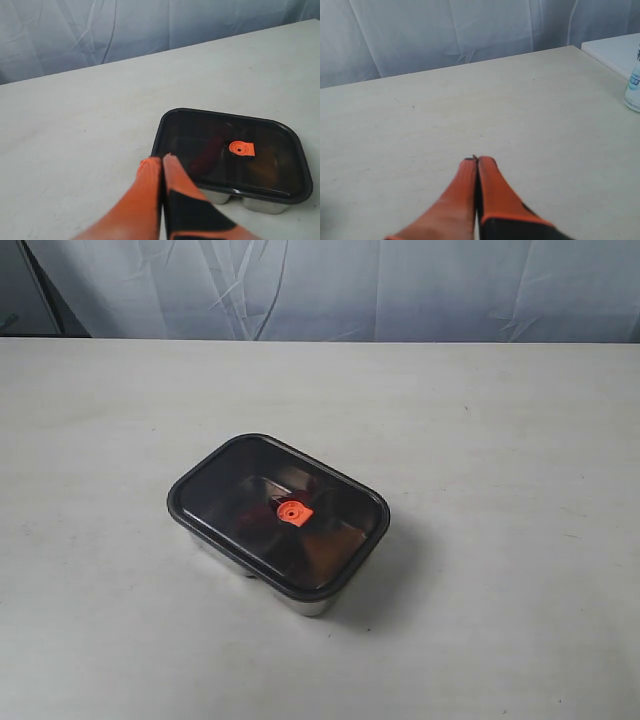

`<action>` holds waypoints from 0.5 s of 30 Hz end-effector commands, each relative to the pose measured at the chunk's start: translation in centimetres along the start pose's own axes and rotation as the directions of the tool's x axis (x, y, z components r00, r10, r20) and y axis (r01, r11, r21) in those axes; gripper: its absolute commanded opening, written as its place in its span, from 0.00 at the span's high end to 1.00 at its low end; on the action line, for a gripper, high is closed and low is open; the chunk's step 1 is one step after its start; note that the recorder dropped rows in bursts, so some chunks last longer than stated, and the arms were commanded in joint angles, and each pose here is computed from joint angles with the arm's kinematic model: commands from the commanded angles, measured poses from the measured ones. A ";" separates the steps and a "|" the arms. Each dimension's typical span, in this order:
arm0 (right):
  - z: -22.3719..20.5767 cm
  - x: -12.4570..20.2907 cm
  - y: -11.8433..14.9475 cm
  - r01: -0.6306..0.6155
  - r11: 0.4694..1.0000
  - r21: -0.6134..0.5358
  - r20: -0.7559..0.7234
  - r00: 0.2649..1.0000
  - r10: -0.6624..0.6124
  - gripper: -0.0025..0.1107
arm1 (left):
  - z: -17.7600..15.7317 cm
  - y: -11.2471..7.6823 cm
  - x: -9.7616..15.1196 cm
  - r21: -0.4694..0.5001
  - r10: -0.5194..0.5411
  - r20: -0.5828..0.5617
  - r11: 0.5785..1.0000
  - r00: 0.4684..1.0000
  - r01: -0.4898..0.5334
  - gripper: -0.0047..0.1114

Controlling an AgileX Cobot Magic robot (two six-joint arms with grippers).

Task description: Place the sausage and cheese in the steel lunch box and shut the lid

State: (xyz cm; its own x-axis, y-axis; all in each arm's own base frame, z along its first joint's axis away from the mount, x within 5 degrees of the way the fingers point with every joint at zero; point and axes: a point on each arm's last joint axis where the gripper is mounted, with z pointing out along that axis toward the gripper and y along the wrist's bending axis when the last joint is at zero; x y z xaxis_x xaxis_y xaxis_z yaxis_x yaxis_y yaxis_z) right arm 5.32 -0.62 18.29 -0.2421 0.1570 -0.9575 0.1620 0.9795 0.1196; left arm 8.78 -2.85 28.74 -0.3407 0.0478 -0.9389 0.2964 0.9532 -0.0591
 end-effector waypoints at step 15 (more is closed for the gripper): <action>0.0 0.0 0.0 0.004 1.000 0.006 0.020 1.000 -0.004 0.99 | -0.4 1.8 10.4 -0.231 -0.196 0.189 0.944 0.962 0.237 0.96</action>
State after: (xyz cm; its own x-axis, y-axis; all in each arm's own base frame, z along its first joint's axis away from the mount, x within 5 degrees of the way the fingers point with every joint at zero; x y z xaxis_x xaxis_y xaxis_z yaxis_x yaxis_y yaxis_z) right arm 5.33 -0.62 18.33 -0.2384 0.1547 -0.9588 0.1614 0.9798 0.1179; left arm 5.37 -0.58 19.54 -0.2434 -0.1613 -0.9564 0.0098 0.9856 -0.1687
